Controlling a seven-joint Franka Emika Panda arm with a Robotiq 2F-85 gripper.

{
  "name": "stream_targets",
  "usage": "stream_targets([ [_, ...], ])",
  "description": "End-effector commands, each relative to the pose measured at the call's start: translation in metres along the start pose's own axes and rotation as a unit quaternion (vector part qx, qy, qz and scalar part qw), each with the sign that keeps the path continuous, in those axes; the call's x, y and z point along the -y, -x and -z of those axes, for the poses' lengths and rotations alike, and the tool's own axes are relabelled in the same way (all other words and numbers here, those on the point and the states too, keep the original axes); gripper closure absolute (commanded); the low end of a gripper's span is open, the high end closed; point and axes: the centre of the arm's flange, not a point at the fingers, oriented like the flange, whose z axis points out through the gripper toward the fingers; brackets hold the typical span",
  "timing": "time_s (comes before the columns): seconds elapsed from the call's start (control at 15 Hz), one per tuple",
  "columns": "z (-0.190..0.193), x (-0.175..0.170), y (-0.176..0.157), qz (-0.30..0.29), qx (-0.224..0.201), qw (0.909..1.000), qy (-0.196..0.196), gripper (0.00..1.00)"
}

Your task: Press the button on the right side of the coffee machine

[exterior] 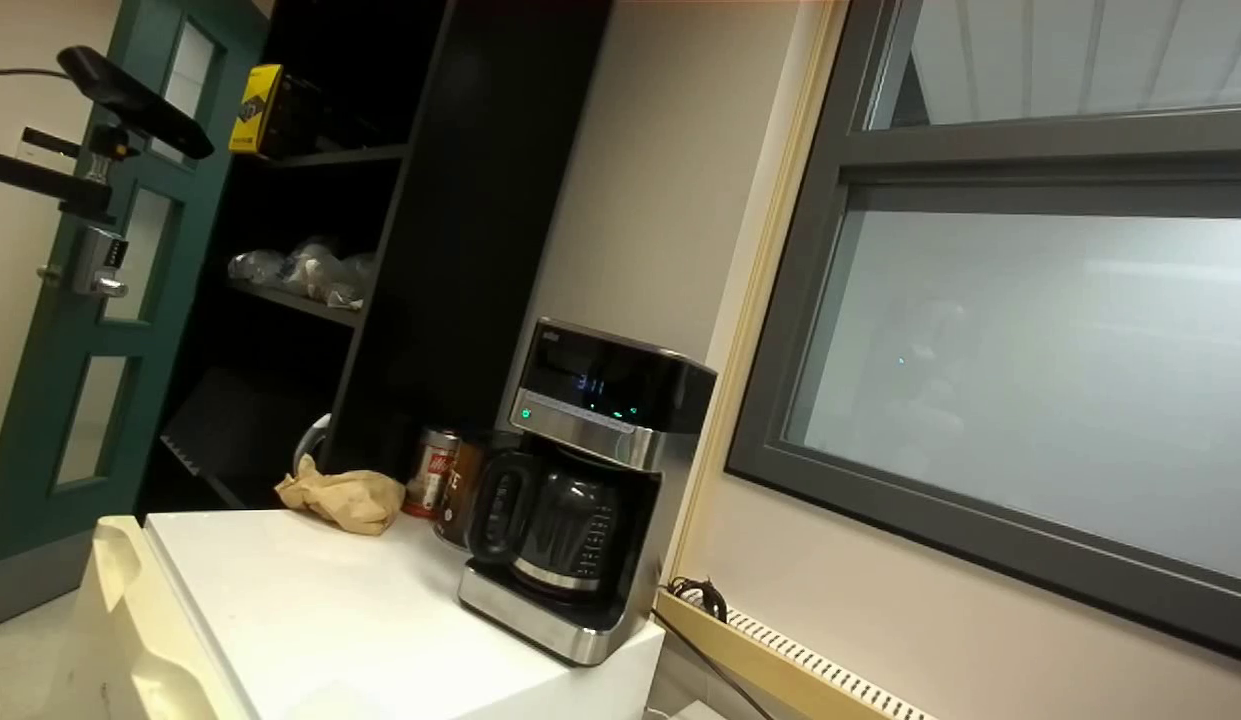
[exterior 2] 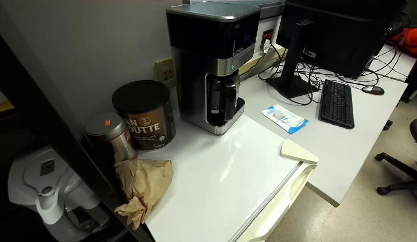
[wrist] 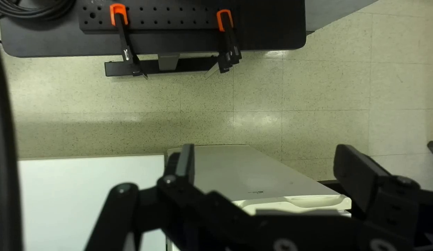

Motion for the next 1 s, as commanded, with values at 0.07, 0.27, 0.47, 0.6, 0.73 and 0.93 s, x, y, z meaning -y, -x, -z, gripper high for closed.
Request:
stream_targets([
  [0.07, 0.001, 0.001, -0.024, 0.012, -0.009, 0.9991, 0.04, 0.0],
  [0.27, 0.002, 0.0, -0.049, 0.028, -0.016, 0.9958, 0.086, 0.0],
  [0.47, 0.003, -0.002, -0.078, 0.05, -0.02, 0.9887, 0.14, 0.0],
  [0.6, 0.003, -0.003, -0.098, 0.073, -0.021, 0.9825, 0.17, 0.0],
  [0.73, 0.003, -0.004, -0.12, 0.095, -0.021, 0.9753, 0.198, 0.0],
  [0.93, 0.002, -0.005, -0.151, 0.132, -0.032, 0.9608, 0.242, 0.33],
])
